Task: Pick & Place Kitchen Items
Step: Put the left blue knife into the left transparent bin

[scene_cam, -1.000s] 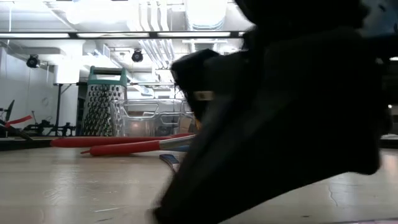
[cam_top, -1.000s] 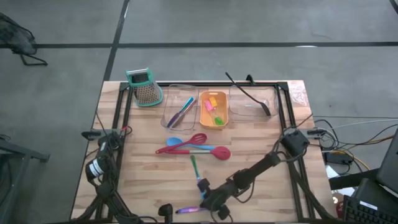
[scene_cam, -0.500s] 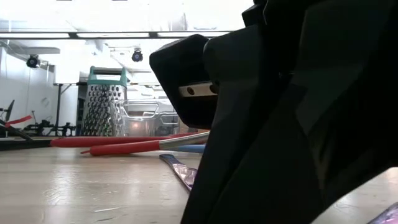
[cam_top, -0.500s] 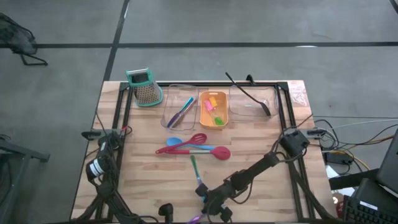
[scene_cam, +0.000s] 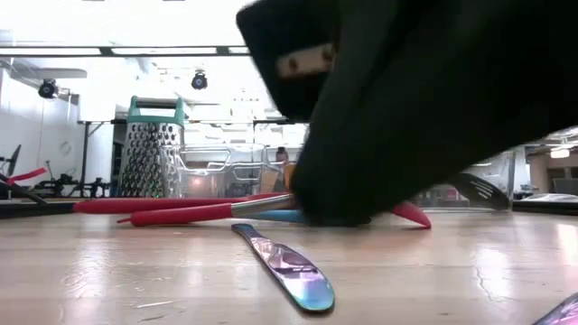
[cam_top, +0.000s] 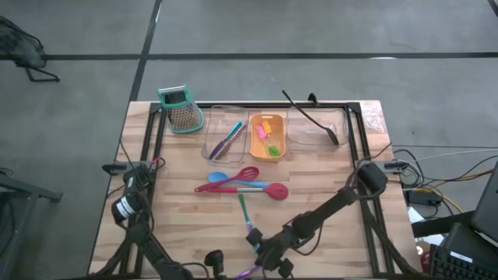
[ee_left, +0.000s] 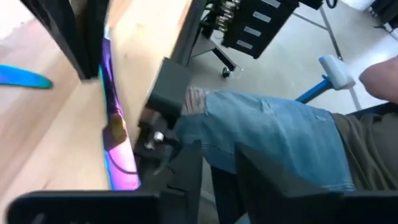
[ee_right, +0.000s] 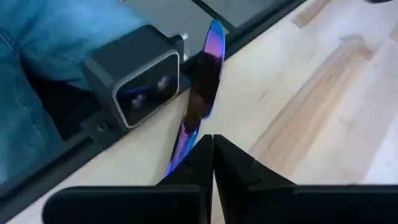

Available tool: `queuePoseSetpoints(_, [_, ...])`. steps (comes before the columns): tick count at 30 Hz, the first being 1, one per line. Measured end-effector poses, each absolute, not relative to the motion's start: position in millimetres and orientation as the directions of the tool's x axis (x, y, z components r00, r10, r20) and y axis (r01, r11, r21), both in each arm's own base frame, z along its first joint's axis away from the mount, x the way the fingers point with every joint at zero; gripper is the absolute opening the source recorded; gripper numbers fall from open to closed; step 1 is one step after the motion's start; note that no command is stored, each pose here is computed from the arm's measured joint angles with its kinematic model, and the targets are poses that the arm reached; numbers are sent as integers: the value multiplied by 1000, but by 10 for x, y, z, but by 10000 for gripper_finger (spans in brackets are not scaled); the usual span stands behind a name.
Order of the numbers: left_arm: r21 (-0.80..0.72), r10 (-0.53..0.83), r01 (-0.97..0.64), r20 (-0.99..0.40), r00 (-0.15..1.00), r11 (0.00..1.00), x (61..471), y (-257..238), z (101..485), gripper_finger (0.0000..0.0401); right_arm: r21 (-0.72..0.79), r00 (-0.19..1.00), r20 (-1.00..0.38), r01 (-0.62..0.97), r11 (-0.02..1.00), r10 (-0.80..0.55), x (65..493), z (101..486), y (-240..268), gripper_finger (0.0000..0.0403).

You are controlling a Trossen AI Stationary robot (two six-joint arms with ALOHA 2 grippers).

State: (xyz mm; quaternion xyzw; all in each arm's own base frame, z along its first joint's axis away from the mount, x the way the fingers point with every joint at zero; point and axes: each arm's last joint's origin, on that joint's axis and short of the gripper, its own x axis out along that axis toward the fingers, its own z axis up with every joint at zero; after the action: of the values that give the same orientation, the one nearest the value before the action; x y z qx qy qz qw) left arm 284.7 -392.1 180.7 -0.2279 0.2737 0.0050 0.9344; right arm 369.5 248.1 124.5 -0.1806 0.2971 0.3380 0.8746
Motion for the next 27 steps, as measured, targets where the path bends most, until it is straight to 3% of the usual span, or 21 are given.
queuePoseSetpoints(9, [-511, -165, -203, -585, 794, 835, 2826, -3962, 1614, 178, -179, 605, -712, -646, 742, 355, 3424, 1718, 2433, 8])
queuePoseSetpoints(13, [-567, -235, -220, -619, 750, 794, 2818, -3988, 1581, 180, -200, 600, -753, -602, 773, 272, 3229, 1891, 2380, 8])
queuePoseSetpoints(20, [-582, -237, -221, -607, 759, 783, 2818, -4065, 1811, 179, -215, 634, -753, -491, 844, 176, 2810, 2070, 2242, 8])
queuePoseSetpoints(27, [-484, -161, -375, -755, 636, 791, 2785, -3974, 1975, 178, -204, 672, -733, -364, 909, 105, 2434, 1965, 2002, 8])
